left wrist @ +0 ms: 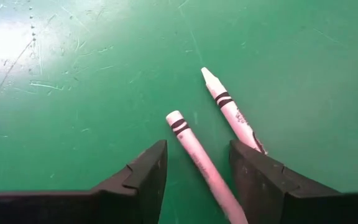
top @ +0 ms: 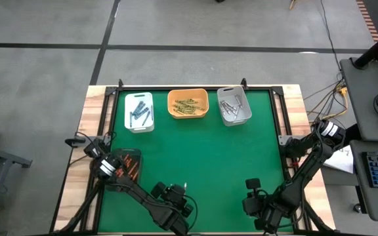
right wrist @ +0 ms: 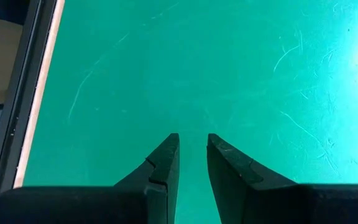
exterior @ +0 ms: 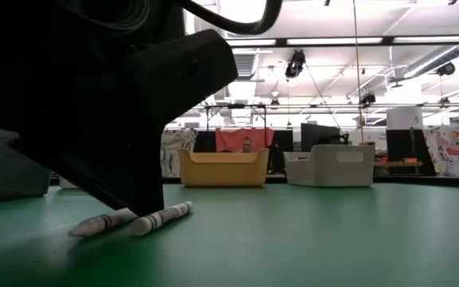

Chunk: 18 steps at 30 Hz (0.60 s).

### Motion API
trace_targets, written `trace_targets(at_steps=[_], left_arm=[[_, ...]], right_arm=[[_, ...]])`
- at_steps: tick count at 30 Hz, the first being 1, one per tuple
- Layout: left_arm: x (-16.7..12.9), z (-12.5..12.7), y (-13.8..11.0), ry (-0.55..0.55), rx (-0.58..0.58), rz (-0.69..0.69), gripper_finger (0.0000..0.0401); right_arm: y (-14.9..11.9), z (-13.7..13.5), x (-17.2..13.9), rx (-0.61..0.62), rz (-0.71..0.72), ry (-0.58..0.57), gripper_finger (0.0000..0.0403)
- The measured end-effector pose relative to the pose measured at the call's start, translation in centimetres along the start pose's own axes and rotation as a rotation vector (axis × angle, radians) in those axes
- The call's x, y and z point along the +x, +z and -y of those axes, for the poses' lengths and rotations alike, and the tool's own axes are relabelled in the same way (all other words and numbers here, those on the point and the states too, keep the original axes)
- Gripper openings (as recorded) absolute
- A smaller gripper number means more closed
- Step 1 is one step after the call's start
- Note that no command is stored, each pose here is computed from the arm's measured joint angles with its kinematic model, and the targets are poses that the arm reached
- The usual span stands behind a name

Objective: Sort crayons
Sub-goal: Put the white crayon into the gray bin

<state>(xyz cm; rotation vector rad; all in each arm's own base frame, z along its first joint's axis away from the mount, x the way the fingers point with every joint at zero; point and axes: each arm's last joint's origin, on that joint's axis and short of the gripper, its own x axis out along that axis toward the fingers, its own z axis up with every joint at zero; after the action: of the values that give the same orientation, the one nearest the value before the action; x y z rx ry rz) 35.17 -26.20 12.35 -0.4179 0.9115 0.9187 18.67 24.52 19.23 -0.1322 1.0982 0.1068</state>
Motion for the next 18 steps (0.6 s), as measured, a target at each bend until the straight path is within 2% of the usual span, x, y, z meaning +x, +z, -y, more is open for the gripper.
trace_targets(at_steps=[6,13,18], left_arm=[[0.2,0.1,-0.1,0.000,-0.012,0.016,0.0116],[0.5,-0.4,-0.1,0.046,0.016,0.073,0.0013],[-0.2,-0.9,0.6,0.061,0.093,0.105,0.0010]], right_arm=[[0.0,0.0,0.0,0.000,0.002,-0.001,0.0073],[0.4,-0.2,0.0,-0.026,0.058,-0.006,0.0073],[1.1,-0.2,-0.1,-0.090,0.187,-0.082,0.0071]])
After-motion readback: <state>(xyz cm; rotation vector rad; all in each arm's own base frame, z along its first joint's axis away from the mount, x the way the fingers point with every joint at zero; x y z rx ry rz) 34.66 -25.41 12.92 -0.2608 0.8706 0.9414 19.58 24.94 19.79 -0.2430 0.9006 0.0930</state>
